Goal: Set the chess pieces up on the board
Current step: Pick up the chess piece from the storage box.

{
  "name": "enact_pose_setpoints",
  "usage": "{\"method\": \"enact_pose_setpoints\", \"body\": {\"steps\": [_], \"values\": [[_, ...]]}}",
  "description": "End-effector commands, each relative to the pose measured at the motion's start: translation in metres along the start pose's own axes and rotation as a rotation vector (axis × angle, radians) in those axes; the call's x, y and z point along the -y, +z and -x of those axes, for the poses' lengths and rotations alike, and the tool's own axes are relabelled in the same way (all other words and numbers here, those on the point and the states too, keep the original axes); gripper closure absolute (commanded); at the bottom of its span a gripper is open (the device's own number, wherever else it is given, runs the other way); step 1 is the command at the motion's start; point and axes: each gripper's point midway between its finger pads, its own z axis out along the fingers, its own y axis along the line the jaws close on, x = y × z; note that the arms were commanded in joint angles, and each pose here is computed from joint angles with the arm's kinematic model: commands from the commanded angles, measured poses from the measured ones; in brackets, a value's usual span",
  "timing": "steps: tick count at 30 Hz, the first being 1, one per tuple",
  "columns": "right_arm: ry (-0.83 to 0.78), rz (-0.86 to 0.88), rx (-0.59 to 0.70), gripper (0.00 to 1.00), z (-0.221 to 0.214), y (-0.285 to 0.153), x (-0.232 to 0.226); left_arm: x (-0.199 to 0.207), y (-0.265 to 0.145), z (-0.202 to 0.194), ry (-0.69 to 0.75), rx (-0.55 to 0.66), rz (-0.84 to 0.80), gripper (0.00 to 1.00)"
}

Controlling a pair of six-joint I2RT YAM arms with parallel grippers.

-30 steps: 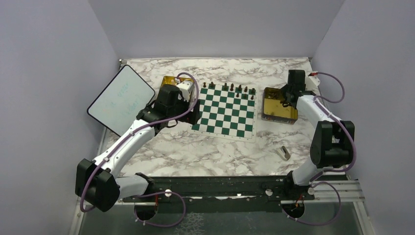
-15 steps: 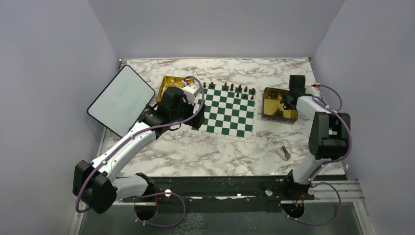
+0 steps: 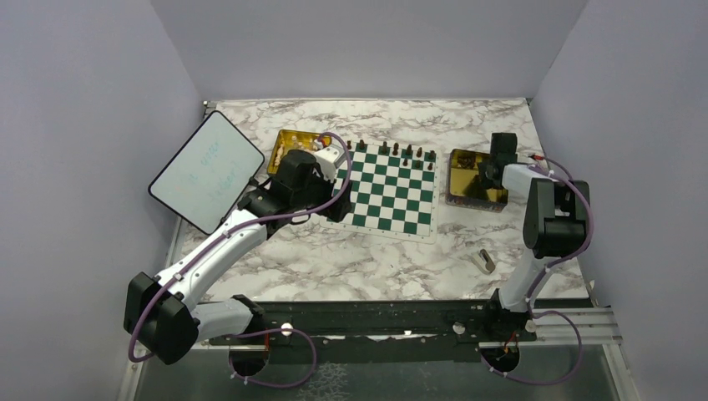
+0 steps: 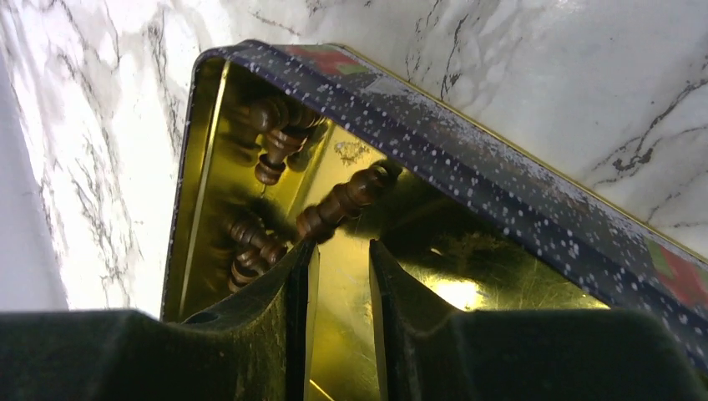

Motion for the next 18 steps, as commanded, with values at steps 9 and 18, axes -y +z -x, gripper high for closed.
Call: {"method": "enact_pose_setpoints", "body": {"steps": [9,18], "values": [[0.061,-0.011,-0.005,0.66,0.004,0.017,-0.007,0.006,-0.001,0.005,0.021,0.025,-0.03,0.15],[0.075,0.019,0.021,0.63,0.021,0.004,-0.026,0.006,0.002,0.003,0.021,0.017,-0.033,0.15]]}}
